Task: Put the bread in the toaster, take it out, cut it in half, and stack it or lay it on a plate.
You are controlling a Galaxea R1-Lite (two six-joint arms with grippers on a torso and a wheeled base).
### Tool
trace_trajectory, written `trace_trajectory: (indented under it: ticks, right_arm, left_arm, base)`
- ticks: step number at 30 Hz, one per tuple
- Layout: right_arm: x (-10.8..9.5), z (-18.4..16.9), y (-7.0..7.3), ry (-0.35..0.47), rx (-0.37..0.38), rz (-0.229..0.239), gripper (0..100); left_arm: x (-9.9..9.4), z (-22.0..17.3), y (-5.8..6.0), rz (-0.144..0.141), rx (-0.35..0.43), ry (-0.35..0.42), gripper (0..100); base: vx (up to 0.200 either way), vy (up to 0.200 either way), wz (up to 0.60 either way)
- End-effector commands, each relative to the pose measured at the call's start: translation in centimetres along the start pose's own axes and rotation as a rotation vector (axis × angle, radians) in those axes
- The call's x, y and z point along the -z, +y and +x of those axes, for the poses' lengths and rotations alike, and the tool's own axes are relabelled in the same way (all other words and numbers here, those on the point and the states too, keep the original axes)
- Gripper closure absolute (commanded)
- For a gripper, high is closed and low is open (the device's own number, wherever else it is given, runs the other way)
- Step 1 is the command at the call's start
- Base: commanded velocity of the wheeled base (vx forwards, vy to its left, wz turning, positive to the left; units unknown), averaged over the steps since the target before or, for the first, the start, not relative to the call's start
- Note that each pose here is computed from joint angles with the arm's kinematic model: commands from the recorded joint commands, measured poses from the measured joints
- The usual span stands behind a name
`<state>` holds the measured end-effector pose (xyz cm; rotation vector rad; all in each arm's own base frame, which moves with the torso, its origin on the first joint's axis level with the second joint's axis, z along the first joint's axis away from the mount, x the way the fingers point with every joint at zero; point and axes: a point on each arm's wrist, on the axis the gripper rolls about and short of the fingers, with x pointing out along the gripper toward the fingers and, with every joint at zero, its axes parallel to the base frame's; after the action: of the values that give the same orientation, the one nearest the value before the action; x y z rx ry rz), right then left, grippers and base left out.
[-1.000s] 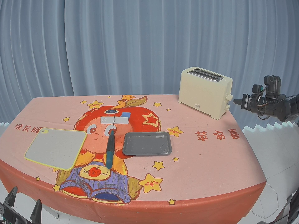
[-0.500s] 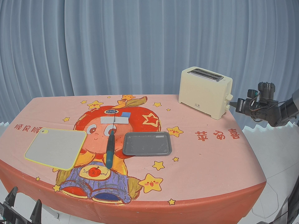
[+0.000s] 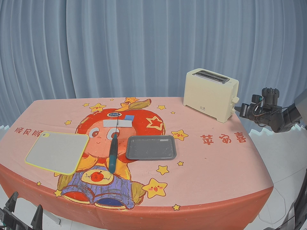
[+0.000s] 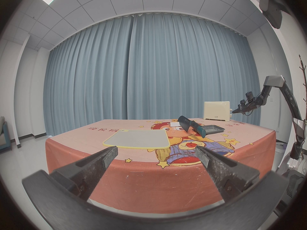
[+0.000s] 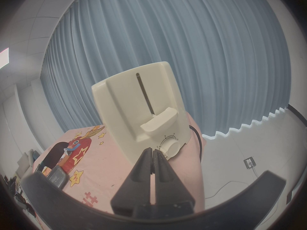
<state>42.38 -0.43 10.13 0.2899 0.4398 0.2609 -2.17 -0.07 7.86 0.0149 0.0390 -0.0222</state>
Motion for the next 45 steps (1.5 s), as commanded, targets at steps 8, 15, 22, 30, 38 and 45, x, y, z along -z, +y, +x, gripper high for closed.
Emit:
trace_trajectory:
  ticks: [8,15,22,30,38,45]
  right_arm:
    - [0.5,1.1,-0.4,-0.016,0.008,-0.004,100]
    - [0.4,1.2,-0.4,-0.023,0.004,0.002,100]
    - [0.4,1.5,-0.5,-0.023,0.004,0.011,100]
    - [0.7,1.8,-0.5,-0.013,0.003,0.013,100]
    - [1.0,1.8,-0.3,-0.004,0.001,0.013,100]
    - [0.8,1.8,-0.4,-0.011,0.002,0.013,100]
  left_arm:
    - [0.2,0.1,0.0,0.000,0.000,0.010,0]
    - [0.2,0.1,0.0,0.000,0.000,0.010,0]
    - [0.2,0.1,0.0,0.000,0.000,0.010,0]
    - [0.2,0.1,0.0,0.000,0.000,0.010,0]
    - [0.2,0.1,0.0,0.000,0.000,0.010,0]
    - [0.2,0.1,0.0,0.000,0.000,0.010,0]
  base:
    - [0.000,0.000,0.00]
    - [0.000,0.000,0.00]
    - [0.000,0.000,0.00]
    - [0.000,0.000,0.00]
    - [0.000,0.000,0.00]
    - [0.000,0.000,0.00]
